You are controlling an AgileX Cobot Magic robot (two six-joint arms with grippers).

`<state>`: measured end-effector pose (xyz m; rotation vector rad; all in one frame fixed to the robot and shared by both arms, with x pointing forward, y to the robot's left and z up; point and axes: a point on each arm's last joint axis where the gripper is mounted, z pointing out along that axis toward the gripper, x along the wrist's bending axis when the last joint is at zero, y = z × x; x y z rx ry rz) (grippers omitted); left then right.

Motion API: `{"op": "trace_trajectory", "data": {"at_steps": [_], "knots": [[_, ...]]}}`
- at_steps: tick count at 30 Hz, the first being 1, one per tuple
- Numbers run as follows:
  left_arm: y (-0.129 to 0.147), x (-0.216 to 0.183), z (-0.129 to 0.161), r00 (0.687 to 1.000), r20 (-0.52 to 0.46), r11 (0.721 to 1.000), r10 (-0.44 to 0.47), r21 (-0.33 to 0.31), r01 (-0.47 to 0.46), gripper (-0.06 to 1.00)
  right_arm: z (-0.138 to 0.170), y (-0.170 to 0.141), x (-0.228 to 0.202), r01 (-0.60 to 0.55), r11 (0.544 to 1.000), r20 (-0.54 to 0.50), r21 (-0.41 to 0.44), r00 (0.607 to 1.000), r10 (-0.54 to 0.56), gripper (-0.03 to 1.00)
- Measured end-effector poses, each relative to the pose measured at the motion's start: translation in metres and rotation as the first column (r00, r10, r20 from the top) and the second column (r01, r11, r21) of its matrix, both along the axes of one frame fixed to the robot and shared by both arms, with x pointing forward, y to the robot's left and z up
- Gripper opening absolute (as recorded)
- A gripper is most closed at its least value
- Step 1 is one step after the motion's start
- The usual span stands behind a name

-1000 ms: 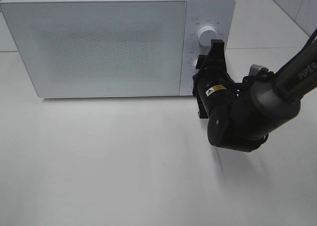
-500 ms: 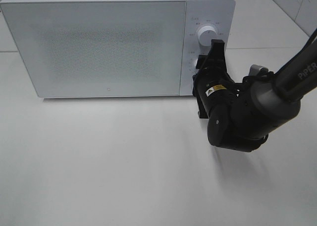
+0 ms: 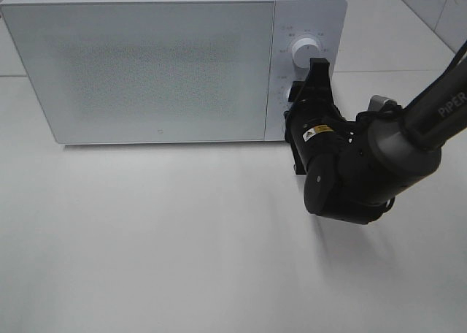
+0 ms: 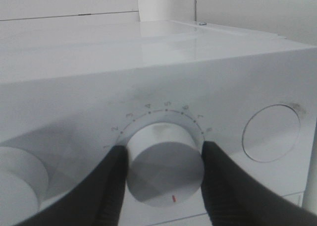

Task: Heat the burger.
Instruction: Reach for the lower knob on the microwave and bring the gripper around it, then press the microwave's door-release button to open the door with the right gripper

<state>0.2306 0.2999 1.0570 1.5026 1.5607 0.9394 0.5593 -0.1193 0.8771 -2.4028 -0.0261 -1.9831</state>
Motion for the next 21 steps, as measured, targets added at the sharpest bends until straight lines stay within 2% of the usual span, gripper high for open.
{"op": "trace_trajectory", "data": {"at_steps": [5,7,10,12,15,21], "knots": [[0.0,0.0,0.0,1.0,0.0,1.0,0.0,0.0,0.0,0.99,0.0,0.0,0.0,-0.001,0.999,0.0,-0.032,1.0,0.001,0.47],[0.0,0.0,0.0,1.0,0.0,1.0,0.0,0.0,0.0,0.99,0.0,0.003,-0.001,-0.007,0.999,-0.003,-0.049,1.0,0.007,0.56],[0.0,0.0,0.0,1.0,0.0,1.0,0.0,0.0,0.0,0.99,0.0,0.003,-0.001,-0.008,0.999,-0.003,-0.049,1.0,0.008,0.59],[0.0,0.0,0.0,1.0,0.0,1.0,0.0,0.0,0.0,0.99,0.0,0.002,-0.003,-0.012,0.998,-0.006,-0.055,1.0,0.012,0.66],[0.0,0.0,0.0,1.0,0.0,1.0,0.0,0.0,0.0,0.99,0.007,0.0,-0.004,-0.017,0.998,0.011,-0.053,1.0,0.017,0.71],[0.0,0.0,0.0,1.0,0.0,1.0,0.0,0.0,0.0,0.99,0.014,-0.009,-0.012,-0.026,0.997,0.007,-0.068,1.0,0.026,0.71]]}}
